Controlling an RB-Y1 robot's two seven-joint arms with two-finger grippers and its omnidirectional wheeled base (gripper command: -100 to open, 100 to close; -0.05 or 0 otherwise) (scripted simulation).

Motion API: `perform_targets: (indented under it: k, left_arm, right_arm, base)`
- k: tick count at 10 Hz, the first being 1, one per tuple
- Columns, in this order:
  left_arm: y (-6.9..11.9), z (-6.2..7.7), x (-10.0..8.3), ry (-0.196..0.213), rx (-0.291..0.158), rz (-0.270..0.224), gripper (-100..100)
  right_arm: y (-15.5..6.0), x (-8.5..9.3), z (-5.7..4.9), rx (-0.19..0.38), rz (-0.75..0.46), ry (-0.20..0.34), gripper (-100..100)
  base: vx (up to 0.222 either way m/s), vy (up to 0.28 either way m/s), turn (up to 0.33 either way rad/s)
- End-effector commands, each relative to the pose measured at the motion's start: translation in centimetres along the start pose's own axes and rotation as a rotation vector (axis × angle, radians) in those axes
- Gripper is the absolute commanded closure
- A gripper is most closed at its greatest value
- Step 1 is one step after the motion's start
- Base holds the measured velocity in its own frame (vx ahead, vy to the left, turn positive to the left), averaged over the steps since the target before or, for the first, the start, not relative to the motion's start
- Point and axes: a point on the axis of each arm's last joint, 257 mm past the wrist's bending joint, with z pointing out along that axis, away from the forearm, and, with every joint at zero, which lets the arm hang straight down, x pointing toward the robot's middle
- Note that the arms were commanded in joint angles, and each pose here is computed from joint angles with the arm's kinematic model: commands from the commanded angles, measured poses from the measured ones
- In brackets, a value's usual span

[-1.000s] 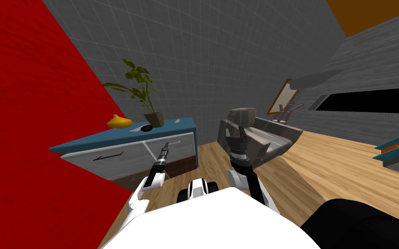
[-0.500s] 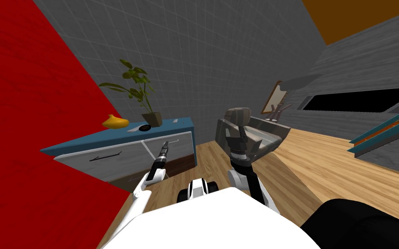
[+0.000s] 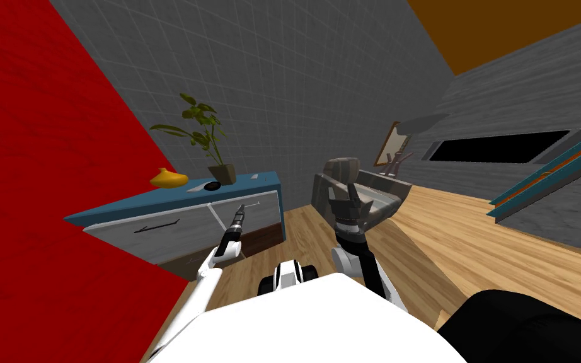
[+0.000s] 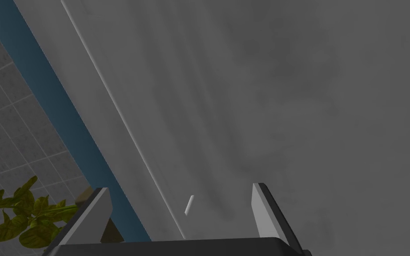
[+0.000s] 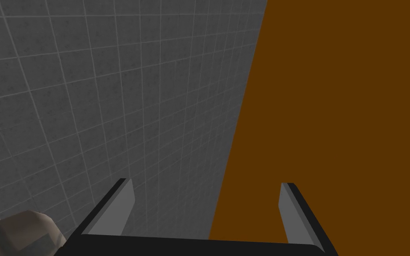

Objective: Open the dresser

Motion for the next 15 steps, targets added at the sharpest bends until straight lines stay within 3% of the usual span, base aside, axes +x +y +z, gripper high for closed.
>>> perform_targets:
  k: [1,3,4,5,6,7,8,10,11,13,14,15]
  left_arm:
    - [-1.0,2.2,-1.9,-0.033,0.027,0.006,-100]
    - [1.2,1.9,-1.5,-0.026,-0.02,0.007,-100]
    - [-0.3,3.6,-3.8,-0.067,0.018,0.014,-100]
    - [-0.1,4.3,-3.5,-0.064,0.009,0.011,-100]
    - [1.5,3.9,-3.3,-0.06,-0.025,0.012,-100]
    - [-0.2,5.4,-5.8,-0.105,0.012,0.018,-100]
    - [-0.5,6.2,-5.6,-0.104,0.014,0.014,-100]
    - [1.7,5.6,-5.3,-0.098,-0.034,0.016,-100]
    - [0.0,7.3,-7.8,-0.147,-0.001,0.019,-100]
    - [2.1,7.1,-7.4,-0.141,-0.053,0.018,-100]
    - [0.2,8.5,-10.1,-0.194,-0.017,0.021,-100]
    - [-0.3,9.0,-10.0,-0.194,-0.009,0.017,-100]
  right_arm:
    - [0.0,0.0,0.0,0.0,0.0,0.0,0]
    - [0.0,0.0,0.0,0.0,0.0,0.0,0]
    - [0.0,0.0,0.0,0.0,0.0,0.0,0]
    - [0.0,0.0,0.0,0.0,0.0,0.0,0]
    - [0.0,0.0,0.0,0.0,0.0,0.0,0]
    - [0.0,0.0,0.0,0.0,0.0,0.0,0]
    - [0.0,0.0,0.0,0.0,0.0,0.0,0]
    - [0.0,0.0,0.0,0.0,0.0,0.0,0]
    - [0.0,0.0,0.0,0.0,0.0,0.0,0]
    - [0.0,0.0,0.0,0.0,0.0,0.0,0]
    - [0.0,0.0,0.0,0.0,0.0,0.0,0]
    - [0.0,0.0,0.0,0.0,0.0,0.0,0]
  base:
    - [-0.092,-0.013,-0.103]
    - [-0.029,-0.001,0.006]
    - [-0.082,-0.004,-0.163]
    - [-0.097,0.002,-0.103]
    - [-0.048,-0.006,-0.003]
    - [-0.101,-0.024,-0.171]
    - [-0.1,-0.023,-0.099]
    - [-0.024,-0.006,0.015]
    - [-0.079,-0.02,-0.204]
    - [-0.066,-0.013,-0.028]
    - [-0.085,-0.011,-0.184]
    - [-0.096,-0.016,-0.091]
